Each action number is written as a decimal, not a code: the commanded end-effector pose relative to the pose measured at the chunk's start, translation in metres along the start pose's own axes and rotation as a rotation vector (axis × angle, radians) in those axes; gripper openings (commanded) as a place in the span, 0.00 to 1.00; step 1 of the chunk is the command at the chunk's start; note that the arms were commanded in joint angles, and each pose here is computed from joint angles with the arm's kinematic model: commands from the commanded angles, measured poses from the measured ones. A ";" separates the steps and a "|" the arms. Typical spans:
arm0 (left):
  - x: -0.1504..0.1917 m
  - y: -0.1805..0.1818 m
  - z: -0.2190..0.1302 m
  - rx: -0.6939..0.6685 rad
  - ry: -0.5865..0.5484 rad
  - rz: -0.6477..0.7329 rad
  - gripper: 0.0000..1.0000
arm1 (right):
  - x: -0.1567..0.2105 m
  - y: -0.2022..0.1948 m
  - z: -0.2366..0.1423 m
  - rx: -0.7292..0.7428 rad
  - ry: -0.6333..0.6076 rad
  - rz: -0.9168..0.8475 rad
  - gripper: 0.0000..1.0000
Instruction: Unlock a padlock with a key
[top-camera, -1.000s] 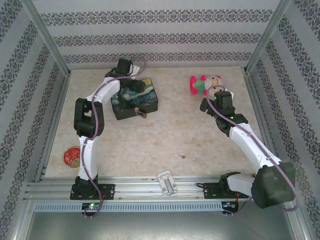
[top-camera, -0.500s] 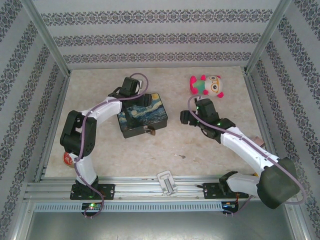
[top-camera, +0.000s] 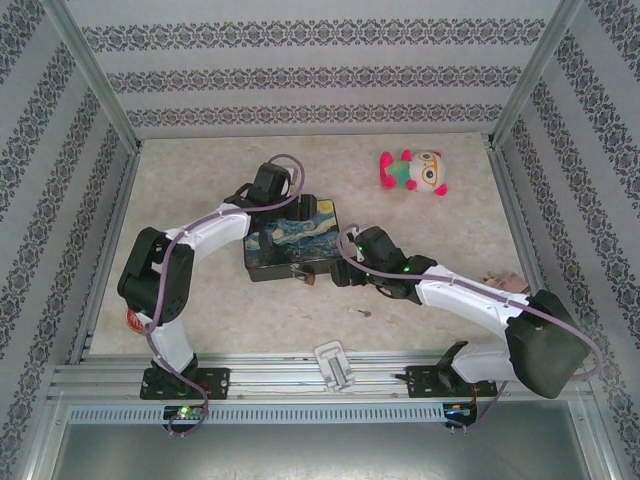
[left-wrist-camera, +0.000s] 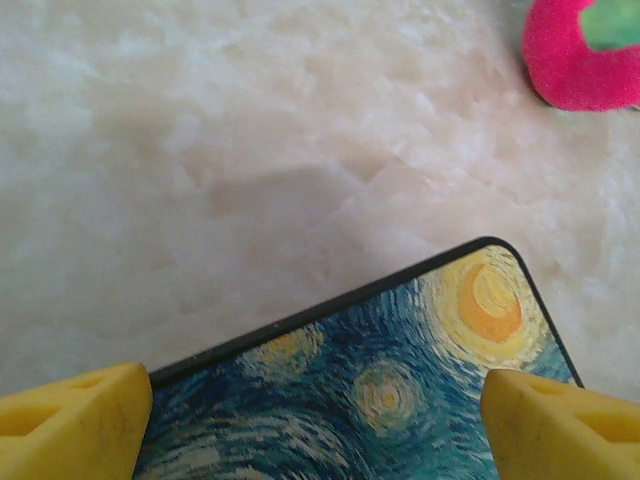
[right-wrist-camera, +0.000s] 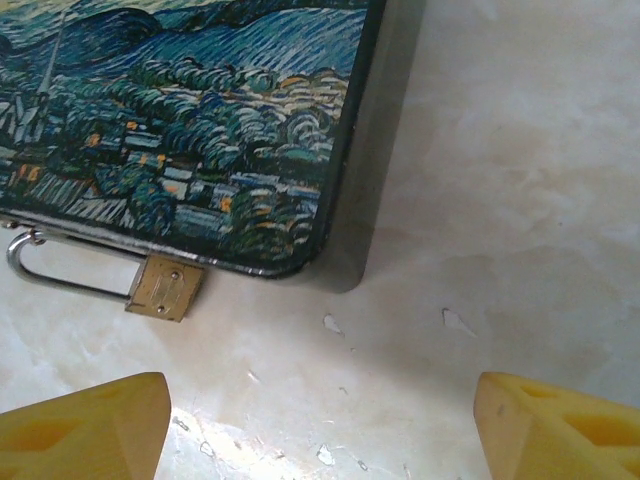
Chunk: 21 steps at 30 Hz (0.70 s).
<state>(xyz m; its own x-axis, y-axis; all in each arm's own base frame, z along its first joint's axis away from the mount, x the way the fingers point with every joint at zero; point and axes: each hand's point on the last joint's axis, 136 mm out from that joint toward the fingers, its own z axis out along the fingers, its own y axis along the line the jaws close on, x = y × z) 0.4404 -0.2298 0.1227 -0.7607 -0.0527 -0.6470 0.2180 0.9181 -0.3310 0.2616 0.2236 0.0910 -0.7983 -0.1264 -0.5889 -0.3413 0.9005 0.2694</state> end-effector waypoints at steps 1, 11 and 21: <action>0.008 -0.015 -0.023 0.054 0.004 -0.039 0.85 | -0.001 0.007 0.003 -0.034 -0.023 0.014 0.78; -0.001 0.027 -0.102 -0.145 -0.150 -0.014 0.99 | 0.007 0.009 0.000 -0.045 -0.022 -0.019 0.72; 0.025 0.077 -0.139 -0.321 -0.256 -0.139 0.99 | 0.004 0.015 0.003 -0.065 -0.027 -0.051 0.78</action>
<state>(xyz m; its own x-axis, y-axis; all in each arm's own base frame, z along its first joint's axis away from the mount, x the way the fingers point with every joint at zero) 0.3588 -0.1315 0.1875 -0.5961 -0.1880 -0.7806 0.0116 0.9701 -0.2424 0.2543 0.2285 0.0865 -0.7822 -0.1363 -0.6080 -0.3741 0.8830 0.2834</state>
